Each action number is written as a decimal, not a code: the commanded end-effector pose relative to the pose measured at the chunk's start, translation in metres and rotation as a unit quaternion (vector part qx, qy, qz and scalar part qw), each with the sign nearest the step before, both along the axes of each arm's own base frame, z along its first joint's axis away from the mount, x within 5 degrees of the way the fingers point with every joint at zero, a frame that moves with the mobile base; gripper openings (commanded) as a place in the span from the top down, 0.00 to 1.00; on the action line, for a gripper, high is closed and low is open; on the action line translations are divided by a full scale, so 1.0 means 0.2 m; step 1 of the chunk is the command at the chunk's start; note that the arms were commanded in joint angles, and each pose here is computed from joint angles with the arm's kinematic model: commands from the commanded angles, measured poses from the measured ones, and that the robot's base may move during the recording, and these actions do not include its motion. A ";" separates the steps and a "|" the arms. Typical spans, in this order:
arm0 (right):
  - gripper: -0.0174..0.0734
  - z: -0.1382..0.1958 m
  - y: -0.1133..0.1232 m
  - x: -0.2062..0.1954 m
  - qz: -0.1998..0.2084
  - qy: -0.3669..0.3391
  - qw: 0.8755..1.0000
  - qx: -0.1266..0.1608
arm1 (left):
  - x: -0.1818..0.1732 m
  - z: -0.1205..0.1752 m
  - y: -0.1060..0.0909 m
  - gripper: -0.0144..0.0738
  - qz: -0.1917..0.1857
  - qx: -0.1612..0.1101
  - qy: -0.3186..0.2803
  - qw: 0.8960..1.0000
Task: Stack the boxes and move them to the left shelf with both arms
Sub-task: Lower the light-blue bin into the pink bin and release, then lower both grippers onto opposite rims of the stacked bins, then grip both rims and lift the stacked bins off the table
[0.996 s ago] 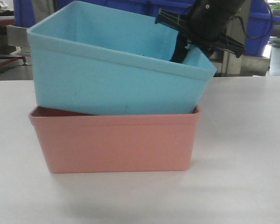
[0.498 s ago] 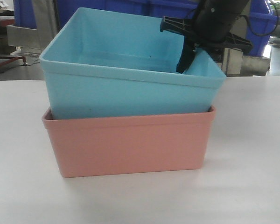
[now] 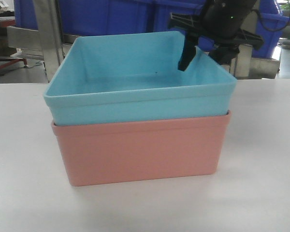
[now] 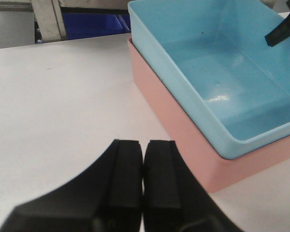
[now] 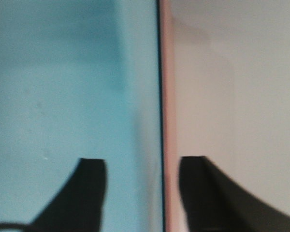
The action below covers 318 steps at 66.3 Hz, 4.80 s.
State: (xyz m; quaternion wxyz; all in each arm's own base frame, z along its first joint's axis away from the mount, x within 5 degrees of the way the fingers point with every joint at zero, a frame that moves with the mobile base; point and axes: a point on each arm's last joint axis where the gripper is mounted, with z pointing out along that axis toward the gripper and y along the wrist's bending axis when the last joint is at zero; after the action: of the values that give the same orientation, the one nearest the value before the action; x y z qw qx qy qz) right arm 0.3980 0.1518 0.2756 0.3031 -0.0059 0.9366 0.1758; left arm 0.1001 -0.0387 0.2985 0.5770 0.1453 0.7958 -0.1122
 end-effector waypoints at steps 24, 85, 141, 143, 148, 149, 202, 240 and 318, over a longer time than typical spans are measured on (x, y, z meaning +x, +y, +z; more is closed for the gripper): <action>0.20 0.59 -0.08 -0.12 0.010 -0.154 0.988 -0.013 | 0.02 0.09 -0.02 0.41 -0.002 -0.061 -0.029 0.998; 0.20 0.32 -0.05 -0.03 0.071 -0.066 0.991 -0.088 | 1.11 0.24 -0.52 0.22 -0.027 -0.074 0.287 0.955; 0.31 -0.12 0.09 0.14 0.094 0.001 0.991 -0.101 | 1.42 -0.25 -0.63 0.28 0.023 -0.039 0.401 0.915; 0.35 -0.12 0.09 0.14 0.093 0.000 0.991 -0.100 | 1.42 -0.26 -0.63 0.28 0.023 -0.042 0.403 0.914; 0.47 -0.12 0.09 0.14 0.093 -0.002 0.991 -0.100 | 1.43 -0.26 -0.63 0.31 0.023 -0.042 0.405 0.913; 0.49 -0.12 0.09 0.14 0.093 -0.002 0.991 -0.100 | 1.43 -0.26 -0.63 0.32 0.023 -0.042 0.405 0.913; 0.75 0.04 0.07 0.09 0.088 -0.029 0.991 -0.093 | 1.40 -0.24 -0.63 0.84 0.018 -0.034 0.419 0.907; 0.75 0.45 0.00 -0.13 0.076 -0.104 0.988 -0.086 | 1.15 0.33 -0.51 0.84 0.042 -0.071 0.278 0.957; 0.75 0.57 0.36 -0.55 0.149 -0.151 0.977 -0.036 | 0.77 0.42 -0.97 0.84 0.000 -0.047 0.244 0.969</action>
State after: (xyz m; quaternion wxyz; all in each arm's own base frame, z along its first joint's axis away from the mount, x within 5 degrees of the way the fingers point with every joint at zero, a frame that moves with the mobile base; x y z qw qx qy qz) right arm 0.2986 0.1929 0.3552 0.3266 -0.1972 0.9228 0.0528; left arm 0.2656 -0.1971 0.3483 0.2896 0.0614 0.9546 -0.0315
